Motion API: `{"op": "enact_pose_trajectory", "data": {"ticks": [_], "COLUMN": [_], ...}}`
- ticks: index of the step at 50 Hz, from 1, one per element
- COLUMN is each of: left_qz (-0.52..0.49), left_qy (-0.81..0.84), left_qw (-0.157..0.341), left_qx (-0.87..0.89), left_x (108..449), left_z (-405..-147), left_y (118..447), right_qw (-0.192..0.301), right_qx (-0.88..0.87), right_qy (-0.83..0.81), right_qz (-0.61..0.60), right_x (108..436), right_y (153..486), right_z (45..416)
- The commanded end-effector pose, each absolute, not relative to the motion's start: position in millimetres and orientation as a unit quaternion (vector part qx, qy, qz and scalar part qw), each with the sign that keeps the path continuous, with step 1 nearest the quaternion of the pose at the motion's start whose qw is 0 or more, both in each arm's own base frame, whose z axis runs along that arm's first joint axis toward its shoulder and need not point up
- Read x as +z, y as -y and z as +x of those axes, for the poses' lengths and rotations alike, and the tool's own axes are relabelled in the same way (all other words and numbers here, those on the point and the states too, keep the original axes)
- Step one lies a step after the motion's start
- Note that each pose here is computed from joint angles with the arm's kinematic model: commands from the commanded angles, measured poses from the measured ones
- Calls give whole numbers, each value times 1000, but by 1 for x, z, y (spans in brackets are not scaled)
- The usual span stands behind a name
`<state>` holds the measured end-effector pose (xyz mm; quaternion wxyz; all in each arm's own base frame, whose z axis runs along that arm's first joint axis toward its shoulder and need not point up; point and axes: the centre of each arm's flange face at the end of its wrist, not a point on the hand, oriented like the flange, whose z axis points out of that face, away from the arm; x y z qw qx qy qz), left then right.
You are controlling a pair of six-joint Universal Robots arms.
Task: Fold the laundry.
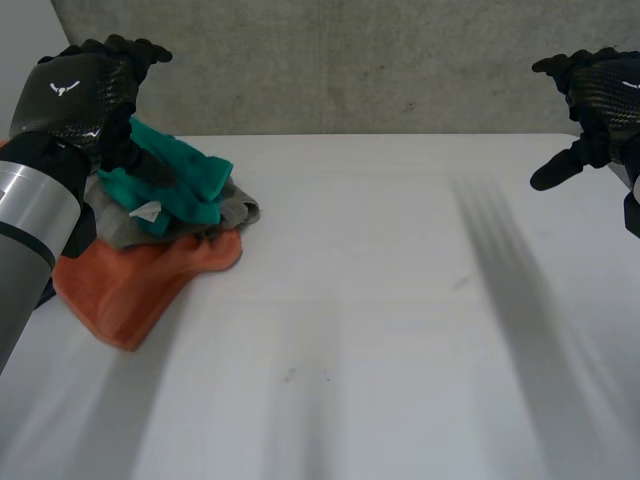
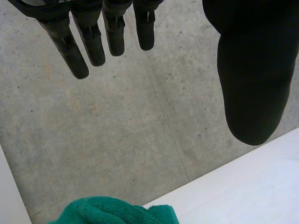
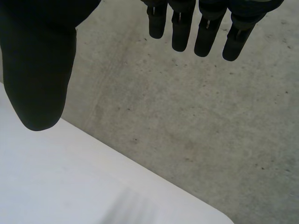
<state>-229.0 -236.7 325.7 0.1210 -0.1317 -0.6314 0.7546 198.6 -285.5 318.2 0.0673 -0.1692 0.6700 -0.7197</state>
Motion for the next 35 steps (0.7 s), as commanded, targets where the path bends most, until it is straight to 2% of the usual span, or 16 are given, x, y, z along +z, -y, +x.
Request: {"op": "enact_pose_trajectory", "data": {"ticks": [1, 9, 13, 14, 22, 25, 31, 35], "left_qz": [-132, -138, -155, -168, -247, -255, -255, -268], "left_qy": [632, 622, 624, 626, 633, 632, 619, 598], "left_qw": [120, 95, 34, 3, -124, -143, -139, -111], "left_qx": [754, 765, 765, 762, 723, 717, 729, 747], "left_x": [322, 307, 285, 273, 212, 201, 209, 229], "left_z": [-232, -237, -229, -225, -213, -209, -217, -248], "left_y": [245, 284, 324, 343, 411, 425, 427, 405], "right_qw": [87, 86, 86, 86, 89, 91, 91, 91], "right_qx": [-717, -716, -714, -714, -711, -709, -708, -709], "right_qy": [-666, -665, -667, -667, -669, -671, -671, -670], "right_qz": [-189, -193, -194, -194, -197, -200, -202, -202], "right_x": [316, 315, 313, 313, 311, 309, 308, 309], "right_y": [282, 282, 281, 281, 278, 277, 276, 277], "right_z": [204, 204, 204, 204, 207, 209, 209, 209]}}
